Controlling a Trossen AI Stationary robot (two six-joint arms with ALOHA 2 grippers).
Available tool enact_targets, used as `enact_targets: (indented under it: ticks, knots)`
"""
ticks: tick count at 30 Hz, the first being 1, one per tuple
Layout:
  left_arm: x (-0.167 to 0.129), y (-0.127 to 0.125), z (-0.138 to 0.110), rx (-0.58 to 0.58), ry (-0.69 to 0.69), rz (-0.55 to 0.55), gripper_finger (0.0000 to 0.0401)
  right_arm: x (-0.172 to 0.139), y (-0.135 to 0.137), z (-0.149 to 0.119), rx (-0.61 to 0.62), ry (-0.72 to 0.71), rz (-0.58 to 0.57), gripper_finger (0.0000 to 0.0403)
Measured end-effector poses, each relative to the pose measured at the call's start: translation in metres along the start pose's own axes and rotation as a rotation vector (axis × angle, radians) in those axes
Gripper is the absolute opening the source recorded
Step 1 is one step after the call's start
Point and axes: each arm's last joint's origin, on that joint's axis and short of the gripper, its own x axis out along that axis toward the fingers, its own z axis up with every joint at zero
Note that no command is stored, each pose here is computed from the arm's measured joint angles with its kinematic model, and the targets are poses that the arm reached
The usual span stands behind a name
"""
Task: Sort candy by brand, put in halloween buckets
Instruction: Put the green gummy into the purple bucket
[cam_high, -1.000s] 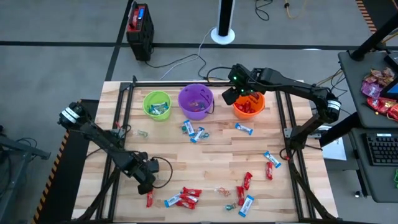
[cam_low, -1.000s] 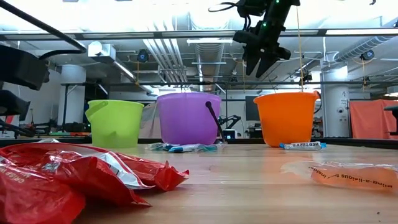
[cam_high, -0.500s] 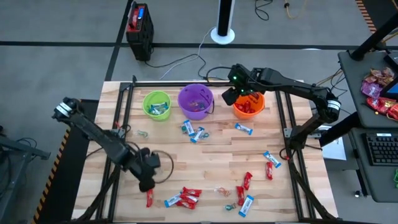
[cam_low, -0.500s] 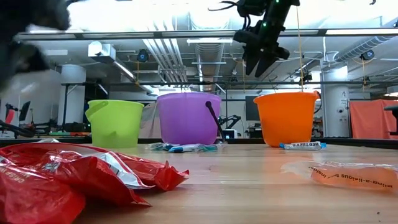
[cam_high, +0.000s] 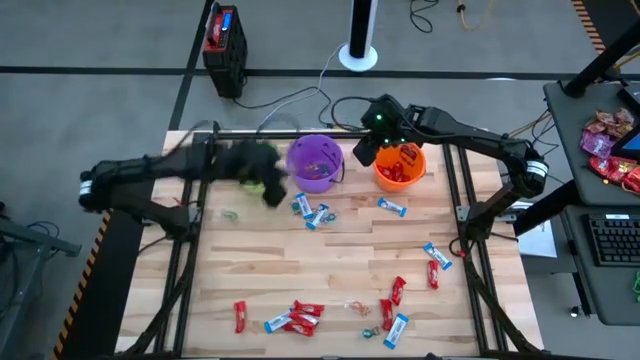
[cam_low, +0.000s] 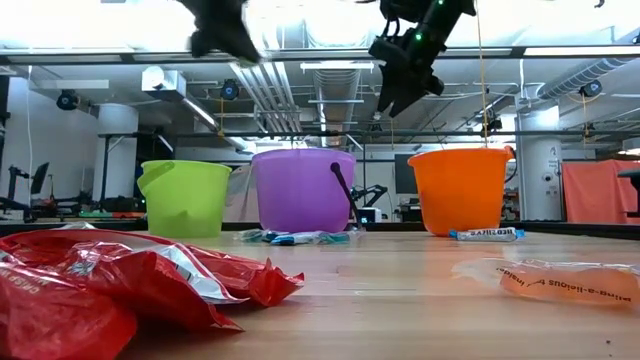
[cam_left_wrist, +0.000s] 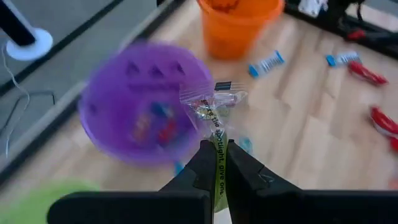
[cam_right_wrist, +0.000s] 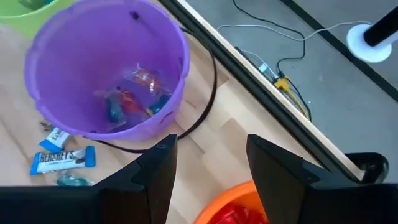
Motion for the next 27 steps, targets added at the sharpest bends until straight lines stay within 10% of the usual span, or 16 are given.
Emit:
enact_targets:
  ticks: [9, 27]
  knots:
    - [0.079, 0.073, 0.051, 0.135, 0.135, -0.121, 0.0000, 0.002, -0.019, 0.002, 0.059, 0.007, -0.040, 0.0187]
    - [0.158, 0.086, 0.043, 0.220, 0.268, -0.115, 0.0012, 0.007, -0.030, 0.002, 0.172, 0.018, -0.021, 0.0187]
